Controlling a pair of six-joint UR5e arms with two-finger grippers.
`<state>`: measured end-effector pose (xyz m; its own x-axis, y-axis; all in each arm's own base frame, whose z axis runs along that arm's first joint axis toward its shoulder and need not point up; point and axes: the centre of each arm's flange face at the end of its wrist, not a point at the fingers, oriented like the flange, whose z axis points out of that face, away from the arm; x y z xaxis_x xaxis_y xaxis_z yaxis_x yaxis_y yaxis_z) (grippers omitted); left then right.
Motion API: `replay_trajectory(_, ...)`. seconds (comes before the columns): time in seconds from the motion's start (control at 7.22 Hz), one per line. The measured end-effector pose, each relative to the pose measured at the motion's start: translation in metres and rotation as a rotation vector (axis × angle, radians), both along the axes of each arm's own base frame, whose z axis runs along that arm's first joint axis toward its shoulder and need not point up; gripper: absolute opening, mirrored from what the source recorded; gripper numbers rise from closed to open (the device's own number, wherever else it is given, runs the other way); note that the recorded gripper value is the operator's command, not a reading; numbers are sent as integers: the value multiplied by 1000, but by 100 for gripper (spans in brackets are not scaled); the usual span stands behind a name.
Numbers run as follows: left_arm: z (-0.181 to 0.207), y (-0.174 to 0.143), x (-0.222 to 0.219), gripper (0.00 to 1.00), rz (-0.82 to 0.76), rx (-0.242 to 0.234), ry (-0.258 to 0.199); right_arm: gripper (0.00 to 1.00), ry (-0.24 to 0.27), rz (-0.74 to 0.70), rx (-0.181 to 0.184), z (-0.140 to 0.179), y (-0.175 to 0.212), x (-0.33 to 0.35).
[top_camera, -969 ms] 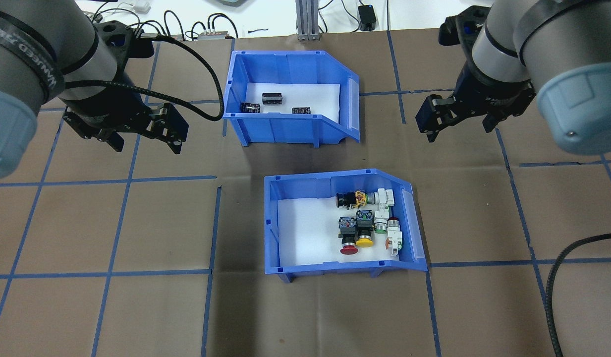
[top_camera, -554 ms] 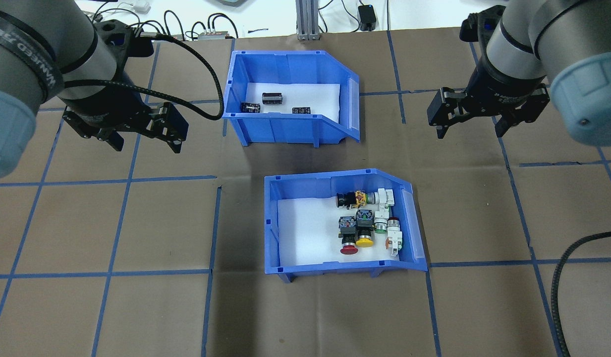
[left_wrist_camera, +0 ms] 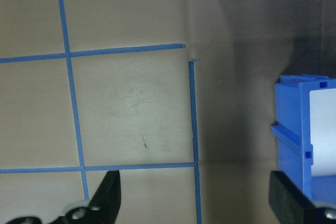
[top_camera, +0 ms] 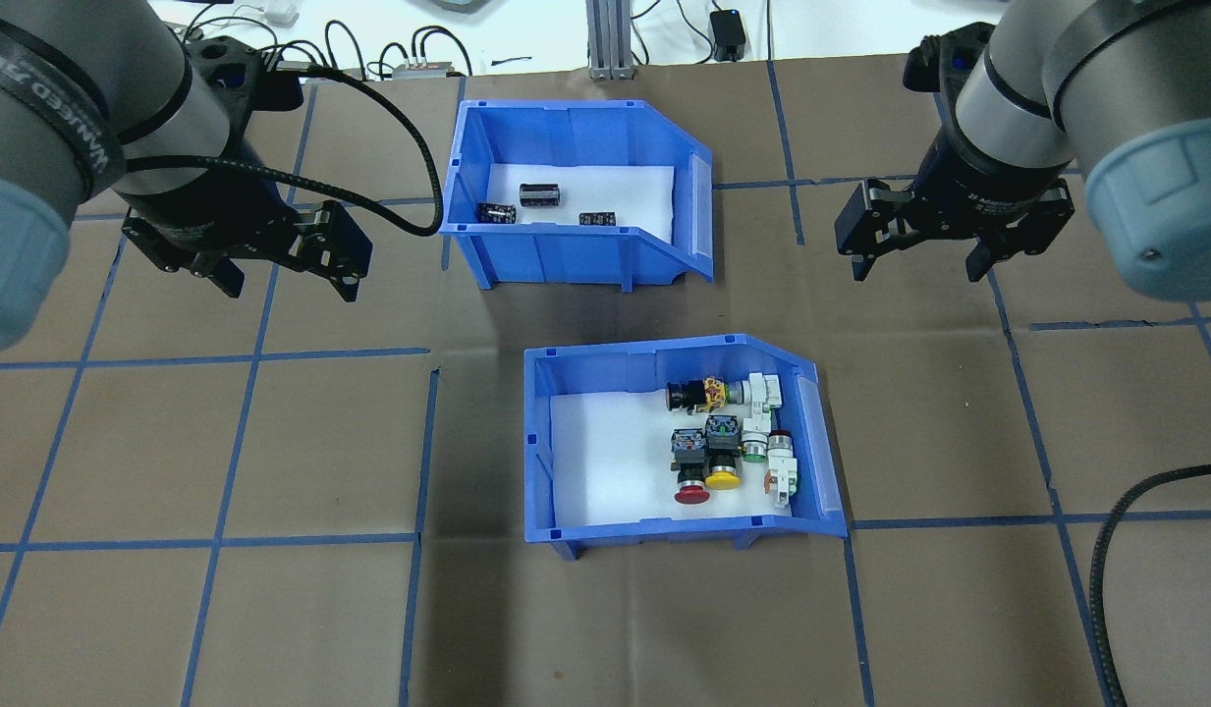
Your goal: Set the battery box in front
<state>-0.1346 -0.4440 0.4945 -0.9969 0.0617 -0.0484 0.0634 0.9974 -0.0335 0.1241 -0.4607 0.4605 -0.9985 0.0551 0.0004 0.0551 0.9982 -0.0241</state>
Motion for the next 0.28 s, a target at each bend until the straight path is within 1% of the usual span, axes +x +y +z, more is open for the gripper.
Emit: replay_trajectory(0.28, 0, 0, 0, 100, 0, 1, 1, 100, 2, 0, -3, 1, 0, 0)
